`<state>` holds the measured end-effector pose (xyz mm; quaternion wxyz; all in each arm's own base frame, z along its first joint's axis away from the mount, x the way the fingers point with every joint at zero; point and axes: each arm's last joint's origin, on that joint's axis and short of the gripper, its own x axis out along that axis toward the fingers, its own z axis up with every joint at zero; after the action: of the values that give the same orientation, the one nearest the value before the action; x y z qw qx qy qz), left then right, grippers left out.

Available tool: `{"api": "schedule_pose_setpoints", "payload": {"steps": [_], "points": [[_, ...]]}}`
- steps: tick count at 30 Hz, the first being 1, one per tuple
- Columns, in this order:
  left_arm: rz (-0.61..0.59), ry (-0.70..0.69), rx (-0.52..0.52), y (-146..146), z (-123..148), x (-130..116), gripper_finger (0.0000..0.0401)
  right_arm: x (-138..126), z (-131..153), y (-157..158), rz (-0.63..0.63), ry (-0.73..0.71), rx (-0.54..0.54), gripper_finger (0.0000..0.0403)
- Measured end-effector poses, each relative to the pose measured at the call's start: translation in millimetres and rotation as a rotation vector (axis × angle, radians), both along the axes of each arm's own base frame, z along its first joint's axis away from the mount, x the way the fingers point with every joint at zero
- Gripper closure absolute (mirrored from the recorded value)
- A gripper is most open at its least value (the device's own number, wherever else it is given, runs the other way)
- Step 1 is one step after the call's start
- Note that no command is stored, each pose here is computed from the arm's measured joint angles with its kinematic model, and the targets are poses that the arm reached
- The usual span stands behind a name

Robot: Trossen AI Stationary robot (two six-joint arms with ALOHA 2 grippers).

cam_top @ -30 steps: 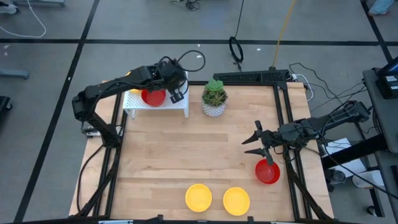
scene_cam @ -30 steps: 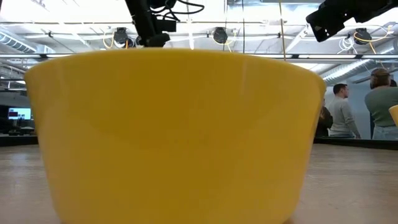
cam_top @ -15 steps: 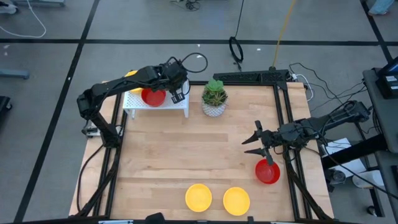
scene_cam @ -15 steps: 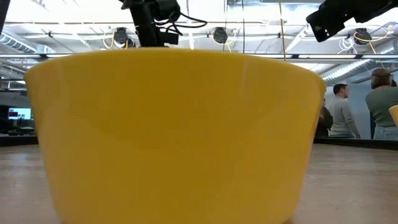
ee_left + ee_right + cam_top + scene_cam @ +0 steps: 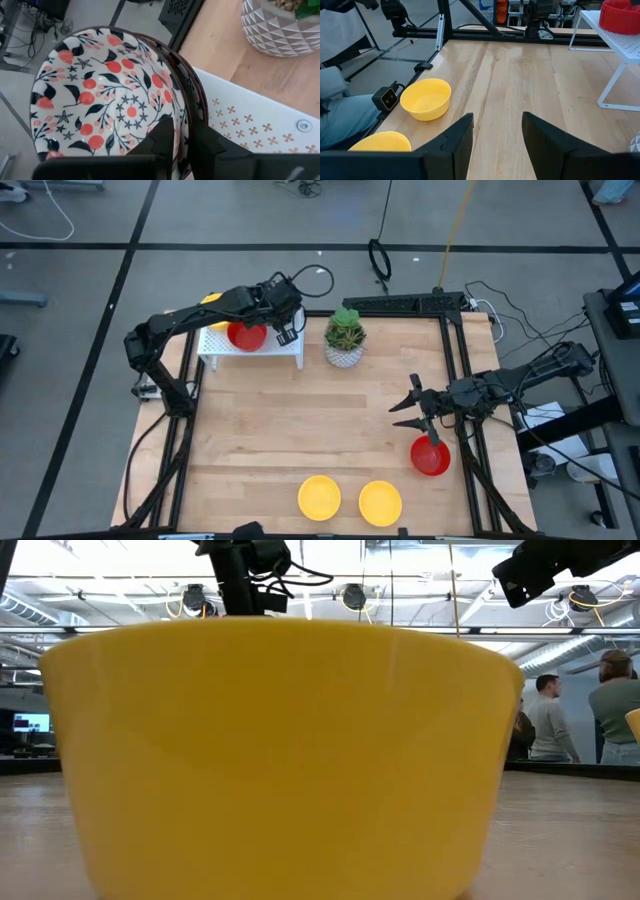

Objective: Pick & Place Mini bowls
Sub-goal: Stack the patterned bowl on top of the other patterned bowl on the shelf

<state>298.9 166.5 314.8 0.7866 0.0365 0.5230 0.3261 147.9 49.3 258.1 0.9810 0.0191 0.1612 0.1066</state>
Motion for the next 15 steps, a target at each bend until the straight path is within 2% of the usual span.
{"api": "schedule_pose_setpoints", "payload": {"steps": [4,7,15], "points": [[0.0,0.001,0.003,-2.0,0.0,1.0,0.0349,0.0,0.0,0.0,0.0,0.0,0.0,0.0247],[0.0,0.0,0.006,-2.2,0.8,0.5,0.0333,0.0,0.0,0.0,0.0,0.0,0.0,0.0247],[0.02,-0.01,0.033,-5.2,6.0,-0.9,0.0233,0.0,0.1,0.0,0.0,-0.001,0.0,0.0247]]}}
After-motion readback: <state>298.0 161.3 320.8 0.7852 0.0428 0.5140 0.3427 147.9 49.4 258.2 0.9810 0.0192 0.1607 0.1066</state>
